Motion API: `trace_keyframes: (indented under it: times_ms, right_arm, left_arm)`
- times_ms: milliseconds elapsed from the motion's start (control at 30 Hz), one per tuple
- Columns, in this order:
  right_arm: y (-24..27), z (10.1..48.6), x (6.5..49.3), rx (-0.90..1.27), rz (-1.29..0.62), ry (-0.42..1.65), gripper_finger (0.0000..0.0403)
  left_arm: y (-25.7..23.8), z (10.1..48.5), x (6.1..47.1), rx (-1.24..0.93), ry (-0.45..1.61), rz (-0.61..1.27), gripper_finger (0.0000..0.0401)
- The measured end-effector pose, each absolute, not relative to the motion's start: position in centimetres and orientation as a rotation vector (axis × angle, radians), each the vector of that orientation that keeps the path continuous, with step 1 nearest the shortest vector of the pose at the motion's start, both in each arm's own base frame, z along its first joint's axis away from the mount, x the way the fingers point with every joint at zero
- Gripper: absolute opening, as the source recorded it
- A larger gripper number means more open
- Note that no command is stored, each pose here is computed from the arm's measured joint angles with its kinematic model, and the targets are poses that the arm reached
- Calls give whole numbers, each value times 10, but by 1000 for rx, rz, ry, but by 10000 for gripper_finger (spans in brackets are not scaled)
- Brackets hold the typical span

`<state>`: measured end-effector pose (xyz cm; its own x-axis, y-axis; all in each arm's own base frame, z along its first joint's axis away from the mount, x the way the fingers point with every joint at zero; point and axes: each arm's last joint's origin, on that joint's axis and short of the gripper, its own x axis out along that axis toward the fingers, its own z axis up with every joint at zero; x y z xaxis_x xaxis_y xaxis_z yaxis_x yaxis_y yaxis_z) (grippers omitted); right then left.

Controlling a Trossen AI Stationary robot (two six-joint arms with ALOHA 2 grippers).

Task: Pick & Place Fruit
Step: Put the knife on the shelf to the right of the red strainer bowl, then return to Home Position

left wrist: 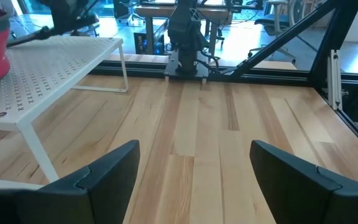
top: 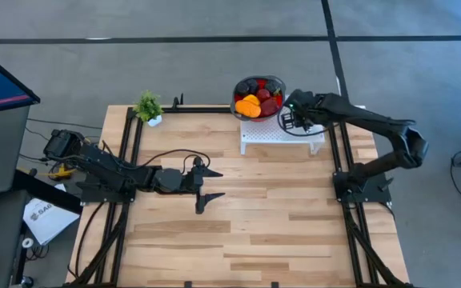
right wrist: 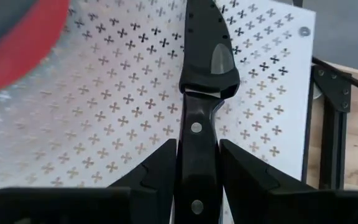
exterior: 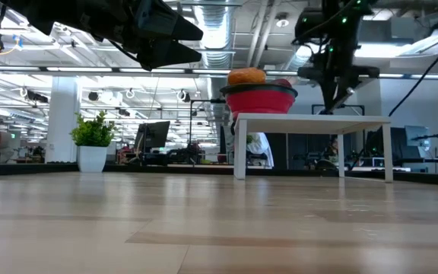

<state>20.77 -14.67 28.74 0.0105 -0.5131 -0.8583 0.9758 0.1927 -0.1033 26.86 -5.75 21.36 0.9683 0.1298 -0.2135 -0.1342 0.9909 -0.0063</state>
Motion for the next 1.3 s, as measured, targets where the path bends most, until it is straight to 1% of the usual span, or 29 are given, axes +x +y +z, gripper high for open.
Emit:
trace_keyframes:
  times_ms: [400,733,833,1100,1300]
  right_arm:
    - [-156,264,222,617,-1301,1041,109]
    - [-158,263,222,600,-1298,1053,111]
    - [-159,263,221,597,-1298,1056,121]
    - [-160,263,221,570,-1288,1068,166]
    - [-155,272,216,498,-1281,1062,182]
  left_arm:
    - [-58,214,269,-23,215,130,298]
    - [-58,214,269,-23,215,131,298]
    - [-58,214,269,-23,215,131,298]
    - [-58,214,269,-23,214,131,298]
    - [-58,214,269,-23,214,135,298]
